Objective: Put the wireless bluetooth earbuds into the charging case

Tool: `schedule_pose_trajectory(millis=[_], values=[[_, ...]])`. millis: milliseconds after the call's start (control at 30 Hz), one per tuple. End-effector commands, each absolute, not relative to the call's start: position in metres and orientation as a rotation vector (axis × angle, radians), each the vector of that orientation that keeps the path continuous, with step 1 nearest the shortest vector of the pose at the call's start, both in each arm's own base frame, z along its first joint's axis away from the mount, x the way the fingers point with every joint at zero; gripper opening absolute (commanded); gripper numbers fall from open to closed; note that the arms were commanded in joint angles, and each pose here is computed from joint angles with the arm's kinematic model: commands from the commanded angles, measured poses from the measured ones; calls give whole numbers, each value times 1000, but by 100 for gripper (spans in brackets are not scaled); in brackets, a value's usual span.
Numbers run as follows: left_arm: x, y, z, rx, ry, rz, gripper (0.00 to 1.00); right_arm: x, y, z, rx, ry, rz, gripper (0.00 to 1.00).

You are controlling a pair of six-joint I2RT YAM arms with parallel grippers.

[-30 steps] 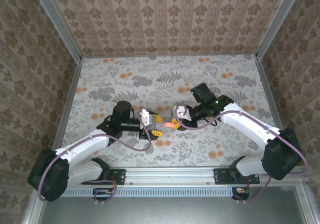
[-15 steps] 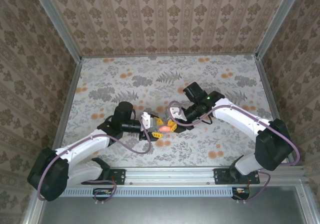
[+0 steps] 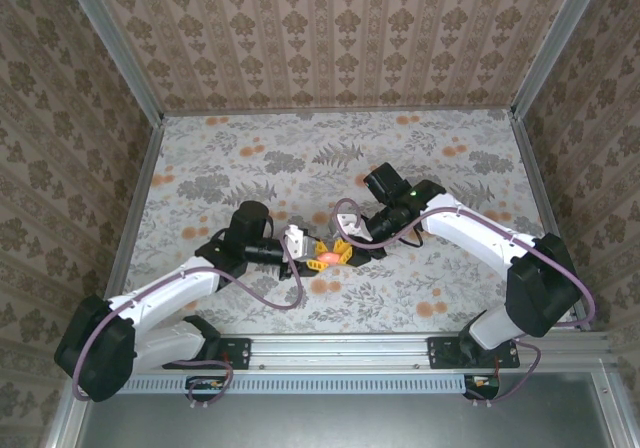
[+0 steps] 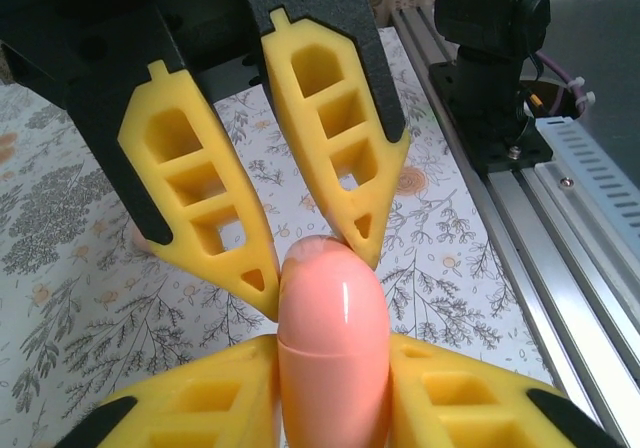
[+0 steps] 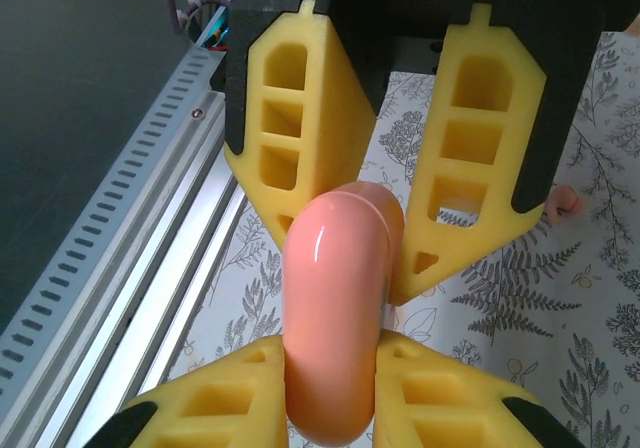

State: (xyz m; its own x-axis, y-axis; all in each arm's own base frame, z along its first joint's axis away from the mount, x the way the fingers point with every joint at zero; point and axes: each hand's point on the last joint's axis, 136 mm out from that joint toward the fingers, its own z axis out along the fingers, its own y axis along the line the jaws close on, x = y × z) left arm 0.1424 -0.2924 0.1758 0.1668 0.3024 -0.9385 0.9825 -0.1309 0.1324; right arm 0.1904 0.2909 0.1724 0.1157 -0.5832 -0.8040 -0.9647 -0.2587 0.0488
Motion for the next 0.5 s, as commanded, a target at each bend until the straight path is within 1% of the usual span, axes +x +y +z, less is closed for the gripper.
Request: schedule_pose_trajectory(millis=[0,67,133,233,367,467], values=[[139,-295,182,1626,1228,-1007,25,187,295,183,-1905,1435,1039,21],[140,-294,181,1625,1235,-998,20,188,295,186,-1899,1428,1026,22],[141,-294,179,1622,1240,-989,18,189,294,188,-1891,1432,1015,25],[147,-294,181,1590,1269,-957,15,195,290,194,-1843,1466,981,36],[155,-294,186,1498,1262,-945,12,205,280,206,-1693,1479,910,51],[161,-295,188,1395,1268,-979,10,207,272,209,-1571,1454,879,57]])
